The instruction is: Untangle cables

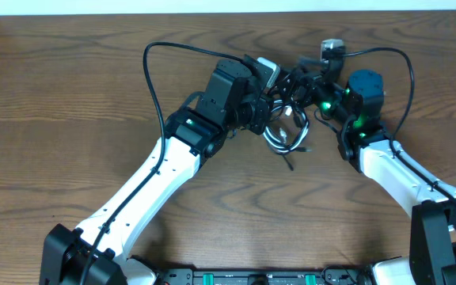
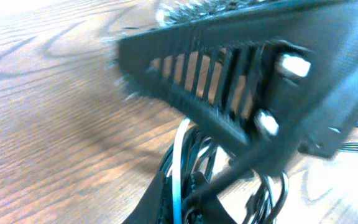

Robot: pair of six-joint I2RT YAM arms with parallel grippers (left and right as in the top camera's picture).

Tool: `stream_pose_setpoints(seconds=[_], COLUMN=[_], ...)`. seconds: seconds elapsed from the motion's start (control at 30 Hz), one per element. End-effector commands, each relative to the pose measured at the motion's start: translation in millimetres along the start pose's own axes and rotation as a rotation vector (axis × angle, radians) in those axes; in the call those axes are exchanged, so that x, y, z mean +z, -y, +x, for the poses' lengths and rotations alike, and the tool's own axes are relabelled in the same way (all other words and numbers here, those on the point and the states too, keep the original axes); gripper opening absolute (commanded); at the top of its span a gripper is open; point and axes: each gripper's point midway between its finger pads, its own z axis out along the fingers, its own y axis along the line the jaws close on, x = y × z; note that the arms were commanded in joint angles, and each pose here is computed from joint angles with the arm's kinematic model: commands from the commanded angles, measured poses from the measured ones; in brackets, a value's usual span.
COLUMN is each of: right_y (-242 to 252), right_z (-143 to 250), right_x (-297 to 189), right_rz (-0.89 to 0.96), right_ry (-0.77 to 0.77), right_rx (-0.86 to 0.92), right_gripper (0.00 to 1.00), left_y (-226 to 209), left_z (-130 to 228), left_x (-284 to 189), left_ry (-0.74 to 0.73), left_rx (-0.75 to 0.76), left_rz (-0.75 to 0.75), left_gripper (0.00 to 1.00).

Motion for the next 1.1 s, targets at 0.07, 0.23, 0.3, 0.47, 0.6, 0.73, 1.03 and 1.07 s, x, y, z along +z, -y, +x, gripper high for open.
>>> stream_pose_setpoints(seconds=[0.07,0.23,0.3,0.47,0.6,0.73,1.03,1.07], right_y=[77,115,124,135,136,136,68,63], right_z=[-13,-13,-14,-13,-13,-13,-13,-11], right_x=[-21,-43,-48,-55,-57,-56,-37,-37], right_rz=[0.326,0.418,0.440,0.470,0.474,0.470,0.079,0.046], right_ry=[0.063,0.045,0.043,0.037,0.038,0.038,-0.047,-0.057], right_rx=[0.058,0.112,0.125,0.143,0.144,0.146,-0.123,-0.159], right_gripper=[0.95,0.91,0.90,0.89,0.89,0.90,0.96,0.96], left_y=[-31,-72,-84,-107,-115,-116,-93,-87], left_z=[5,17,20,27,28,27,17,14], left_x=[-7,-21,-27,-43,-50,-51,-34,-30], left_ry=[-0.021,-0.061,-0.072,-0.101,-0.104,-0.102,-0.057,-0.046], left_rx=[-0.015,-0.011,-0.006,0.010,0.016,0.018,-0.006,-0.009], left_rz=[-0.180,-0.431,-0.510,-0.670,-0.730,-0.739,-0.575,-0.534], left_gripper=[0.08,0.08,0.08,0.08,0.08,0.08,0.08,0.07])
